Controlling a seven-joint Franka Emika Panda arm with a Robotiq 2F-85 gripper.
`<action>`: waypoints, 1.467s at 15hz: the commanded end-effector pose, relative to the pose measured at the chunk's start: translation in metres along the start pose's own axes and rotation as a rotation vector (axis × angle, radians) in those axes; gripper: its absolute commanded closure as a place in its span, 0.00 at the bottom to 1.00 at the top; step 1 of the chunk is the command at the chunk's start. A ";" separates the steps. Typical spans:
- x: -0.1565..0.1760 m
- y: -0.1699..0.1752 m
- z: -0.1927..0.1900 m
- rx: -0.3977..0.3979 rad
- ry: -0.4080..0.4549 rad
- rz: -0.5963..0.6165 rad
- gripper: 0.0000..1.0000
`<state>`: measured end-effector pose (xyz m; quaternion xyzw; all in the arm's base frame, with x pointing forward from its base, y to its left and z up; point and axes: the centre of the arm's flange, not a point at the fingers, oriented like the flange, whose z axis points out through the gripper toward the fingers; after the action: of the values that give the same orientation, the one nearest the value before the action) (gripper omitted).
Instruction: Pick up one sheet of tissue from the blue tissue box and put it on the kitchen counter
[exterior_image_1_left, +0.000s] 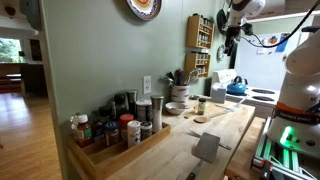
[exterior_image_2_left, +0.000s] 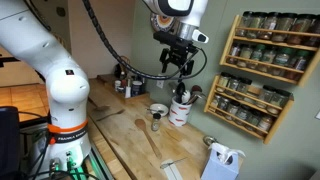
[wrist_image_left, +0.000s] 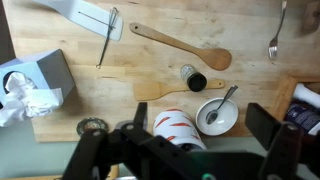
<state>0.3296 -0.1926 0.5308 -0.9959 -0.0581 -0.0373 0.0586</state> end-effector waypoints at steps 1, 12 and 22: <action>0.000 0.000 0.000 0.000 0.000 0.000 0.00; 0.010 -0.001 0.008 -0.047 0.013 0.025 0.00; 0.063 0.029 0.089 -0.275 0.008 0.277 0.00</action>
<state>0.3893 -0.1867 0.4688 -0.9950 0.0570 -0.0682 -0.0465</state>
